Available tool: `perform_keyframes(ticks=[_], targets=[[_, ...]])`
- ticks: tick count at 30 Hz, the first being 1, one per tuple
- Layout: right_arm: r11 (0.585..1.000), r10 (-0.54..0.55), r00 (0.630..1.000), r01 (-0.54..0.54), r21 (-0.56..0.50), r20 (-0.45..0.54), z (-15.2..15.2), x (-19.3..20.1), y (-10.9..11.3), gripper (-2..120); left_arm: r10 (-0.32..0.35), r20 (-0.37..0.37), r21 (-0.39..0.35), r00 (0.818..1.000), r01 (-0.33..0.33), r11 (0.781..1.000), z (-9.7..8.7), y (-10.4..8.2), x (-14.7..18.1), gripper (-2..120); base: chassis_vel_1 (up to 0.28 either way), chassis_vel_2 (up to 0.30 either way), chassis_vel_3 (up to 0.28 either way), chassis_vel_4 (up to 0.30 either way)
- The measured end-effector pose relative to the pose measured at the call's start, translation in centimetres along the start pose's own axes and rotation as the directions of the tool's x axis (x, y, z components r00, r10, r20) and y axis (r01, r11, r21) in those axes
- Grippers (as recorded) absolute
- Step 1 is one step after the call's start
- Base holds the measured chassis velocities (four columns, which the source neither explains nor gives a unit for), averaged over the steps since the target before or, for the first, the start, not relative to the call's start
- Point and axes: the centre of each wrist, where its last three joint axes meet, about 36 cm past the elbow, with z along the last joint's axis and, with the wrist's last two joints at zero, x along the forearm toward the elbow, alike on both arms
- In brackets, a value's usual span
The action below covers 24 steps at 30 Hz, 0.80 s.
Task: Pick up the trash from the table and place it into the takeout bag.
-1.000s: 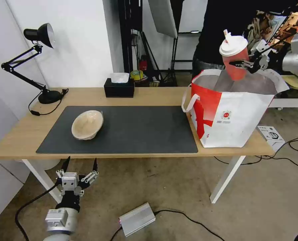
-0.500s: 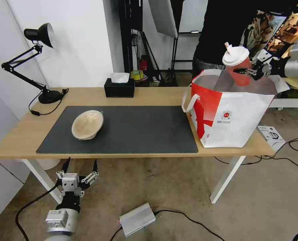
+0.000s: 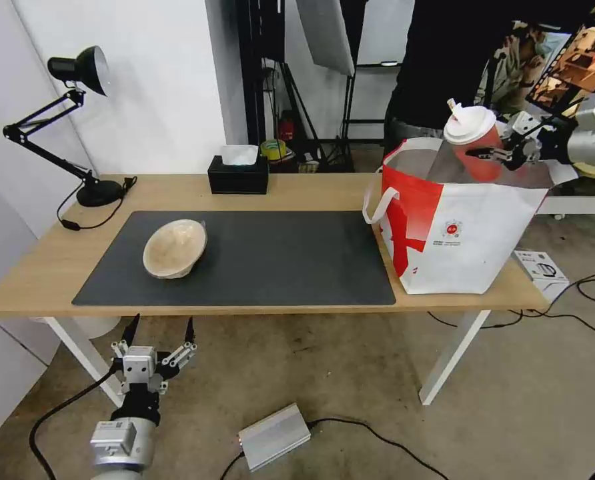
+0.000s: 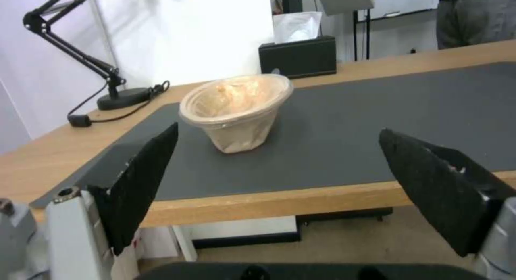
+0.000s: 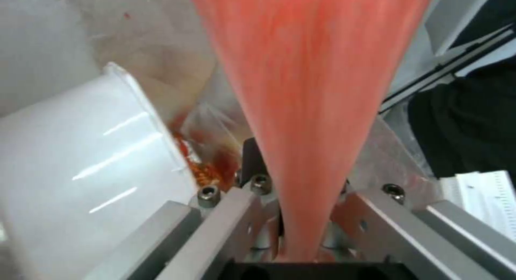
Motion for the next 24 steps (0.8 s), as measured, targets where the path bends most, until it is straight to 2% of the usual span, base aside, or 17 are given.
perform_keyframes(ticks=[10,12,13,17,20,22,24], targets=[[0.998,-0.056,0.998,0.055,0.013,0.012,0.35,0.05,0.06,3,0.0,0.001,0.003,1.0,0.0,1.0,0.02,-0.1,-0.04,100,0.0,0.0,0.0,0.0],[0.998,-0.061,0.998,0.06,0.015,0.019,0.37,0.09,0.04,11,0.0,0.001,0.003,1.0,0.0,1.0,0.05,-0.11,-0.08,100,0.0,0.0,0.0,0.0],[0.998,-0.061,0.998,0.06,0.015,0.019,0.37,0.09,0.04,11,0.0,0.001,0.003,1.0,0.0,1.0,0.05,-0.11,-0.08,100,0.0,0.0,0.0,0.0],[0.998,-0.06,0.998,0.059,0.013,0.028,0.33,0.12,0.02,30,0.001,-0.001,0.004,1.0,-0.001,1.0,0.14,-0.15,-0.12,100,0.0,0.0,0.0,0.0],[0.998,-0.059,0.998,0.059,0.013,0.034,0.27,0.16,-0.03,36,0.003,-0.001,0.005,1.0,-0.003,1.0,0.17,-0.19,-0.12,100,0.0,0.0,0.0,0.0],[0.998,-0.059,0.998,0.059,0.013,0.038,0.25,0.21,-0.06,47,0.004,-0.002,0.005,1.0,-0.004,1.0,0.2,-0.22,-0.12,100,0.0,0.0,0.0,0.0],[0.998,-0.06,0.997,0.059,0.013,0.039,0.25,0.25,-0.07,51,0.004,-0.002,0.005,1.0,-0.004,1.0,0.2,-0.22,-0.13,100,0.0,0.0,0.0,0.0]])
